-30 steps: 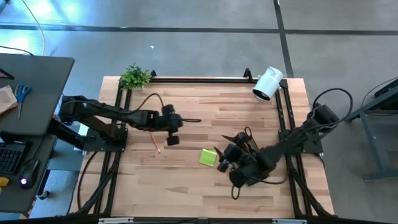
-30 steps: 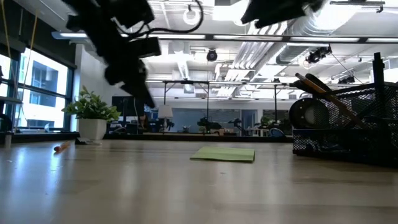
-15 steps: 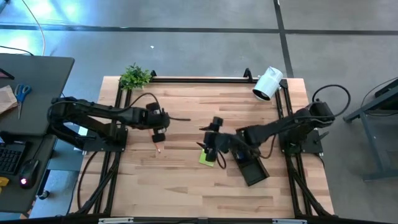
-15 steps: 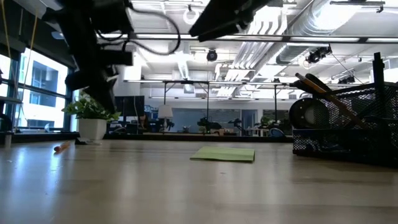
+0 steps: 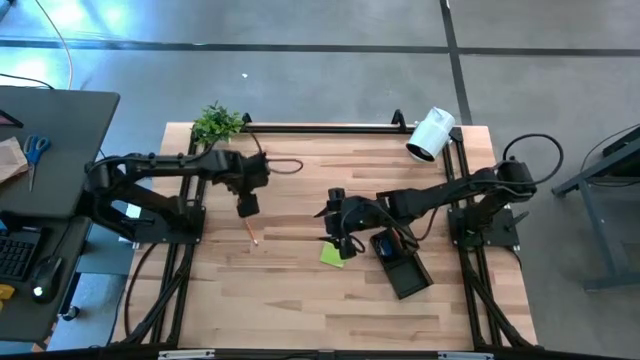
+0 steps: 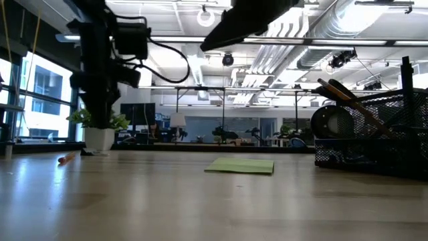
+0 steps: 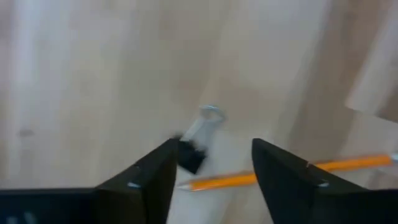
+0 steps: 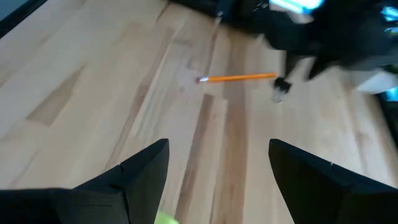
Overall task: Pick and place office supplies into organizer
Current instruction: Put the black binder clip into the black desk organizer
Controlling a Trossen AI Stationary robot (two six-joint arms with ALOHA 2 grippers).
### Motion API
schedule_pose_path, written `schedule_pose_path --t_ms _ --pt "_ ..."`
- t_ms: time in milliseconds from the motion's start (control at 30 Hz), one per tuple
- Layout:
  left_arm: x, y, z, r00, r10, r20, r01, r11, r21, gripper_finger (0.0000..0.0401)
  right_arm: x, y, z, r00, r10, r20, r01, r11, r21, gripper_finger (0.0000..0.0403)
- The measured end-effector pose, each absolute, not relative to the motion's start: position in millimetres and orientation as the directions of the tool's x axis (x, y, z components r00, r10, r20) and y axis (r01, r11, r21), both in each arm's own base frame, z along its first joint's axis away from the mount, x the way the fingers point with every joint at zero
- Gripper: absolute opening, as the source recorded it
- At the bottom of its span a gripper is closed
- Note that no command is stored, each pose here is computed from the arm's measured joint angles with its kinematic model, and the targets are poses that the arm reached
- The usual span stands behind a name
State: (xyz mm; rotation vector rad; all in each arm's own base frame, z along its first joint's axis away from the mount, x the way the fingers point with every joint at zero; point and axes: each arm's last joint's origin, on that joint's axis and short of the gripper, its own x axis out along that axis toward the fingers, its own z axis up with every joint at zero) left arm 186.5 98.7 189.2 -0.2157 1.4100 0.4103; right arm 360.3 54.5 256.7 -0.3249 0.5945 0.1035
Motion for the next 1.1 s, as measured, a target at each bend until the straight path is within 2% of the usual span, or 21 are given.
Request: schedule_pose_path --t_ms 133,233,300,567,700,800,967,1100 --pt "193 116 204 0.006 0.167 -0.986 -0.421 0.895 0.149 0.0227 359 45 253 0.797 0.05 -0.602 -0.23 0.947 -0.226 0.027" --pt "196 125 206 -0.108 0.116 -0.987 -0.373 0.916 0.149 0.0233 358 39 250 0.773 0.073 -0.63 -0.25 0.948 -0.195 0.027" --pt "196 129 200 -0.176 0.075 -0.982 -0.337 0.932 0.131 0.0232 357 37 246 0.765 0.089 -0.638 -0.261 0.948 -0.18 0.027" --pt "202 134 169 -0.307 -0.014 -0.952 -0.271 0.96 0.073 0.0208 349 31 224 0.729 0.1 -0.677 -0.262 0.955 -0.141 0.027" --pt "204 136 161 -0.336 -0.026 -0.941 -0.198 0.979 0.044 0.0203 346 31 218 0.724 0.101 -0.683 -0.262 0.955 -0.137 0.027" --pt "206 137 158 -0.318 -0.028 -0.948 -0.16 0.987 0.025 0.0205 346 31 217 0.721 0.101 -0.686 -0.246 0.962 -0.117 0.027" --pt "211 139 156 -0.255 -0.02 -0.967 -0.131 0.991 0.014 0.022 345 32 216 0.717 0.104 -0.689 -0.239 0.966 -0.104 0.027" --pt "211 139 155 -0.265 -0.032 -0.964 -0.128 0.992 0.002 0.0236 345 36 216 0.716 0.111 -0.689 -0.249 0.963 -0.104 0.027"
